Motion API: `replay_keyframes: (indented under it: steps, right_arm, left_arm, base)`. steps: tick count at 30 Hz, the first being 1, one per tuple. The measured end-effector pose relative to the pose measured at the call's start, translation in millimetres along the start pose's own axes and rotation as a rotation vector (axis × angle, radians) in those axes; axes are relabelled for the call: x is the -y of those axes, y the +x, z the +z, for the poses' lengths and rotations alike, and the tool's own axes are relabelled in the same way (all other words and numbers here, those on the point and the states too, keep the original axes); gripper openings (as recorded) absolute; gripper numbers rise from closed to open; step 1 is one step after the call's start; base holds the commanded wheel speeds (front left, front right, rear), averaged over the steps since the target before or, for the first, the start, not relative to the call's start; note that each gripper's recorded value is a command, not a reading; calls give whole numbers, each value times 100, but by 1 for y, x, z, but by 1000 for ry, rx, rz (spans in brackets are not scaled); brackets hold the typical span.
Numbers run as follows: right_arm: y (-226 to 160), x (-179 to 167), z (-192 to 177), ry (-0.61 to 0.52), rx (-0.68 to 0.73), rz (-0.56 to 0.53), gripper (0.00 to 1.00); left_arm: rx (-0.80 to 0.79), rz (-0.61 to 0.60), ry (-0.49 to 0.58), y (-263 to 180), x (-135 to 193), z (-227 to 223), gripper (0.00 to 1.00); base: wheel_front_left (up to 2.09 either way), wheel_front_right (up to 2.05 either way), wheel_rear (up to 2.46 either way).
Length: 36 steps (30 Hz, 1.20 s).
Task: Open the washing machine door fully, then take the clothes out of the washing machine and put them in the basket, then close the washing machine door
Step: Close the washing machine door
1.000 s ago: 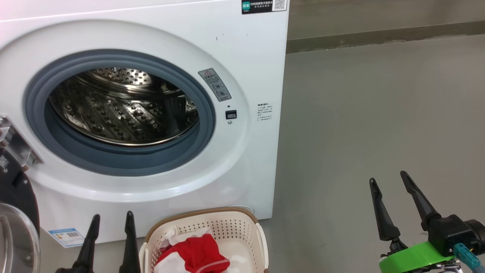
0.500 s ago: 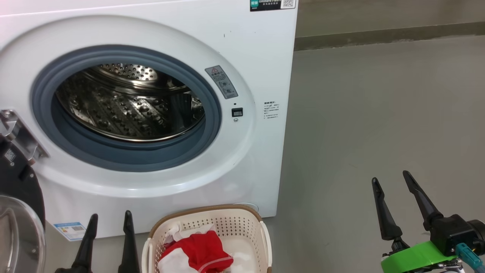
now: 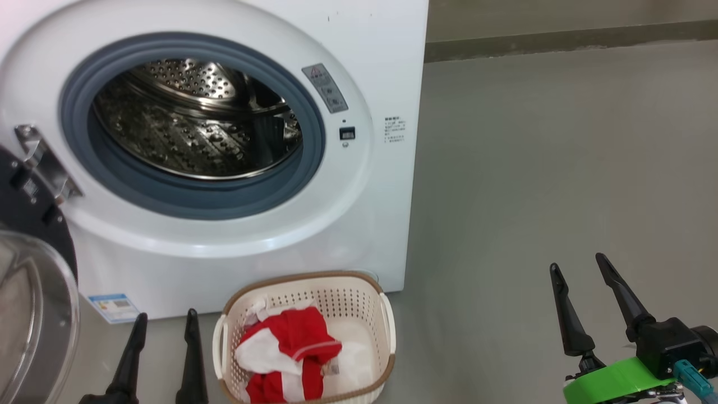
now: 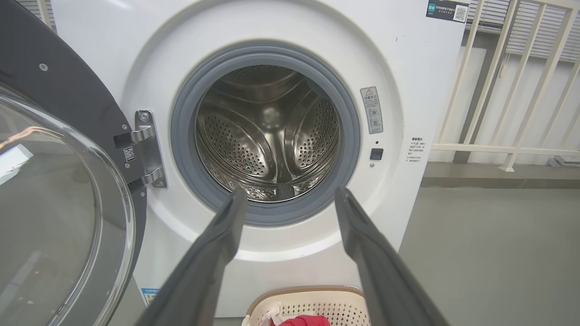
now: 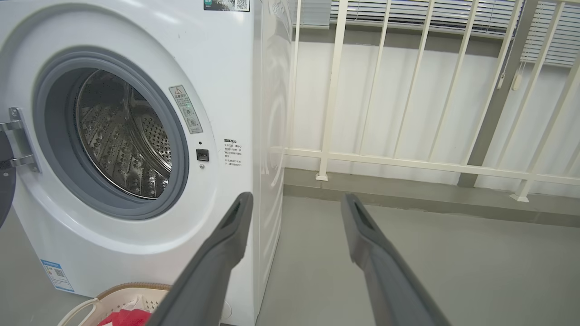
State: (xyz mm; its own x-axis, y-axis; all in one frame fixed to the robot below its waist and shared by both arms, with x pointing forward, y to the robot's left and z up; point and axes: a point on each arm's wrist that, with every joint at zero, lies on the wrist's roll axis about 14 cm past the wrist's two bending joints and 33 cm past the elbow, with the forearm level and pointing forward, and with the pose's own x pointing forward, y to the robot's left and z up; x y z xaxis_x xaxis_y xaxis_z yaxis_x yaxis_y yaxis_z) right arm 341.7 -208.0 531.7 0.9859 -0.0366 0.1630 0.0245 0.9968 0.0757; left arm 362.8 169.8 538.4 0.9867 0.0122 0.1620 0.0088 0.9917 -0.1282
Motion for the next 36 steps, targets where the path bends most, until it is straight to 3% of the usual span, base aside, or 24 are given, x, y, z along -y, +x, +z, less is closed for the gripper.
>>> replay_keyframes:
  steps: [11,25,36]
  right_arm:
    - [2,-3,-3,2,-9,9,100]
    - [7,-12,-6,6,-15,37,100]
    - [17,-36,-10,16,-23,108,100]
  left_arm:
    - [16,-12,-8,-2,2,5,100]
    - [16,14,-4,-7,-5,5,100]
    - [25,106,17,-19,-30,11,100]
  base:
    - [-108,108,0]
    - [-3,3,0]
    - [0,0,0]
